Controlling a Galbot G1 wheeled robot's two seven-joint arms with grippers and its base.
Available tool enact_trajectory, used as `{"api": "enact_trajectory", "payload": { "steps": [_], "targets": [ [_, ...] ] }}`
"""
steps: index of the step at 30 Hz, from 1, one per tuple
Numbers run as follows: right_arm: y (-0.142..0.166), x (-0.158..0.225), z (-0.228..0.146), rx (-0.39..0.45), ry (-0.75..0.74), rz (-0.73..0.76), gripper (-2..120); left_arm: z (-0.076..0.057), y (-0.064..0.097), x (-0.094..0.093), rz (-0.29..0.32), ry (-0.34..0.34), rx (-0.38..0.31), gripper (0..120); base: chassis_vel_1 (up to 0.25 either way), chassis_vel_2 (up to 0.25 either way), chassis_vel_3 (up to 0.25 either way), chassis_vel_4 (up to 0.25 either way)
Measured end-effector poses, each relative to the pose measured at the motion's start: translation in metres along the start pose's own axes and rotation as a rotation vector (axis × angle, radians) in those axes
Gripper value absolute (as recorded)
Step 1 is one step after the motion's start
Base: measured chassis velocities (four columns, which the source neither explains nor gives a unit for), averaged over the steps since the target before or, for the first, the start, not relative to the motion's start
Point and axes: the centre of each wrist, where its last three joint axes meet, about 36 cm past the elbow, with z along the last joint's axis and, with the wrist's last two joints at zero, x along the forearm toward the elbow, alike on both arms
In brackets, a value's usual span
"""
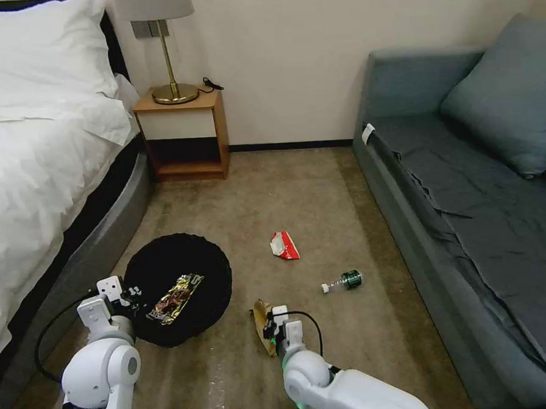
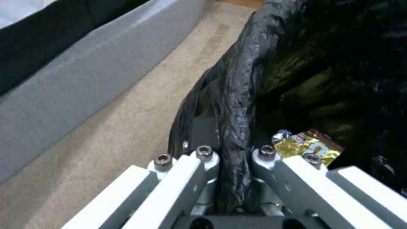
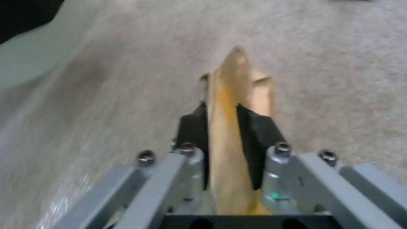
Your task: Pick up the trash bin, then pick up the garbage on the floor and place it into the trash bin.
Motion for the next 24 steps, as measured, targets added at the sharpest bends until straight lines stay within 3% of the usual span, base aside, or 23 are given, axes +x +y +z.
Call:
{"api": "enact_trajectory", "payload": {
  "steps": [3, 10, 20, 24],
  "targets": [
    [0.013, -0.001, 0.009, 0.055, 0.005, -0.044, 36, 0.003, 0.0, 0.001, -0.001, 0.004, 0.004, 3, 0.0, 0.0, 0.0, 0.0],
    [0.02, -0.014, 0.013, 0.11, -0.003, -0.067, 57, 0.005, 0.0, 0.002, -0.005, 0.005, 0.009, 3, 0.0, 0.0, 0.0, 0.0],
    [-0.007, -0.046, 0.034, 0.185, -0.015, -0.021, 98, 0.008, -0.002, 0.002, -0.011, 0.008, 0.006, 3, 0.0, 0.0, 0.0, 0.0],
    [-0.017, -0.052, 0.043, 0.201, -0.005, -0.009, 100, 0.008, -0.001, 0.002, -0.013, 0.007, 0.003, 3, 0.0, 0.0, 0.0, 0.0]
  ]
}}
